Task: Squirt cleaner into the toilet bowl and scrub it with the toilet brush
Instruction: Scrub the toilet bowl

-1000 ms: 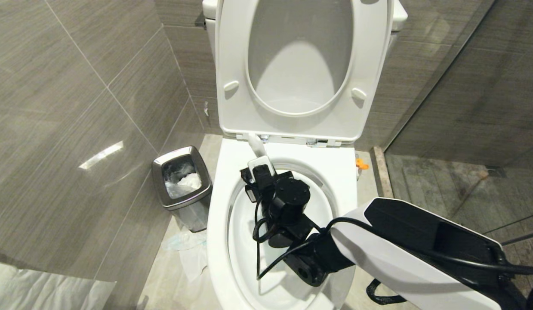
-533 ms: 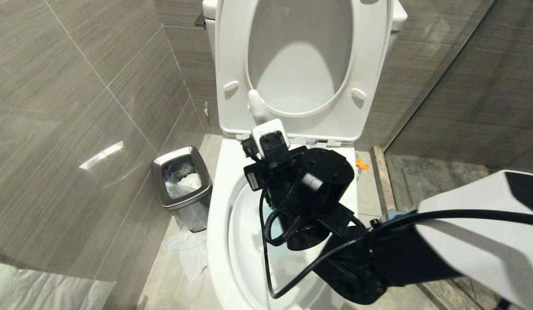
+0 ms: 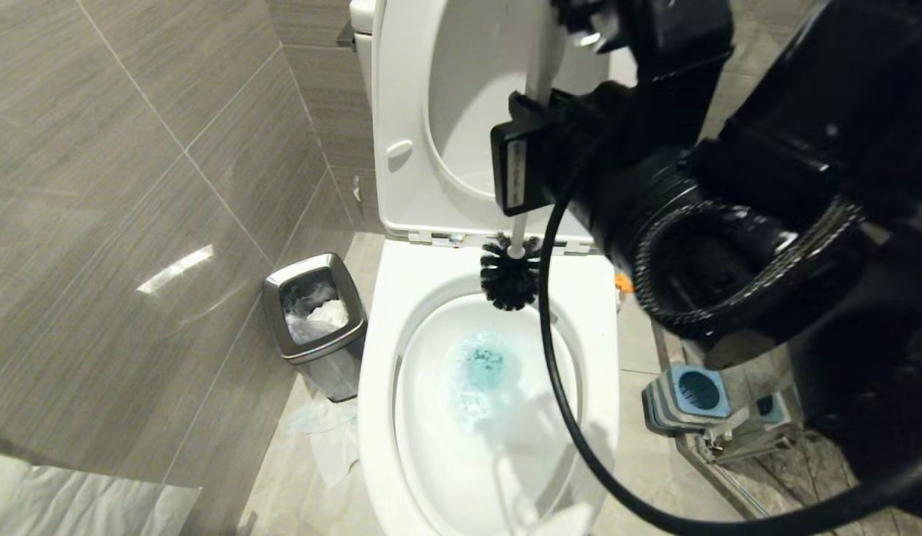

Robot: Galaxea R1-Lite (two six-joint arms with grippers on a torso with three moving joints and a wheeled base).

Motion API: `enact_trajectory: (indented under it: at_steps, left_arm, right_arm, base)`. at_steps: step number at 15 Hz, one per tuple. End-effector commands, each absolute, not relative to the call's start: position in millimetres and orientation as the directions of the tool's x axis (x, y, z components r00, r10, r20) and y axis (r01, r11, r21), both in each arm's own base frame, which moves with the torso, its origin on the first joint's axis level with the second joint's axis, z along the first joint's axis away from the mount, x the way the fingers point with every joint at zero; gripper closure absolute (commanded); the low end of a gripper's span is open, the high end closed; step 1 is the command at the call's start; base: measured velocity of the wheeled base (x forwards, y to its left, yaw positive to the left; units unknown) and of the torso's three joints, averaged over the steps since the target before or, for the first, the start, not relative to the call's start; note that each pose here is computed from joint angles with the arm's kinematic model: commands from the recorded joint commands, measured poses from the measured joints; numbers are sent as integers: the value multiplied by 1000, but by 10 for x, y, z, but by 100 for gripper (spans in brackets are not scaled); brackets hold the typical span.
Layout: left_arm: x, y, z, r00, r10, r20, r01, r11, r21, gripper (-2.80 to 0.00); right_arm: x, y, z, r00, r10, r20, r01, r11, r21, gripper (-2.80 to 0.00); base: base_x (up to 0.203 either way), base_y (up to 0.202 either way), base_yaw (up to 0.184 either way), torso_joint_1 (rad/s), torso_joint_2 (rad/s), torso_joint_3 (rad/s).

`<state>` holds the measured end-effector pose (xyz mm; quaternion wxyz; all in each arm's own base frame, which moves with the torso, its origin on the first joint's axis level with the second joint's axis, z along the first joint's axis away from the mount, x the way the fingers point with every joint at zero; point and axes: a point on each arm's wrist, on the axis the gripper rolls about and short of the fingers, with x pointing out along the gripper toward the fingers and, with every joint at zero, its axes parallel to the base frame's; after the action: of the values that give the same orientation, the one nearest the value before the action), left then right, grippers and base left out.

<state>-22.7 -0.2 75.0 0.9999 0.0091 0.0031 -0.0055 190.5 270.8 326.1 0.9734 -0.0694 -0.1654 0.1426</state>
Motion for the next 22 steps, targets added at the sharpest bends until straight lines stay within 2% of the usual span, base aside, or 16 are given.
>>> enact_trajectory:
  at_steps: [1,5,11,15,22]
  left_arm:
    - [-226,-2,746,1000,-11,-8,11,1000,18,0]
    - [-226,-2,746,1000,-11,-8,11,1000,18,0]
    - [-226,-2,746,1000,-11,-8,11,1000,18,0]
    - [-226,-2,746,1000,-11,-8,11,1000,18,0]
    - [-226,-2,746,1000,-11,-8,11,1000,18,0]
  right_arm:
    - [1771,2509,3511,898,284,337,-249,958,-144,0]
    - [1779,2525,3504,901,291,320,-264,956,-127,0]
    - [1717,2537,3507,924,355,141,-356,934,-14,0]
    - [1719,2539,3497,926,352,137,-354,935,-11,0]
    - [1565,2236,3647,962,225,157,-232,973,24,0]
  base:
    - [0,0,0,0,0,0]
    - [0,0,0,0,0,0]
    - [0,0,0,0,0,0]
    - [0,0,0,0,0,0]
    - [0,0,0,0,0,0]
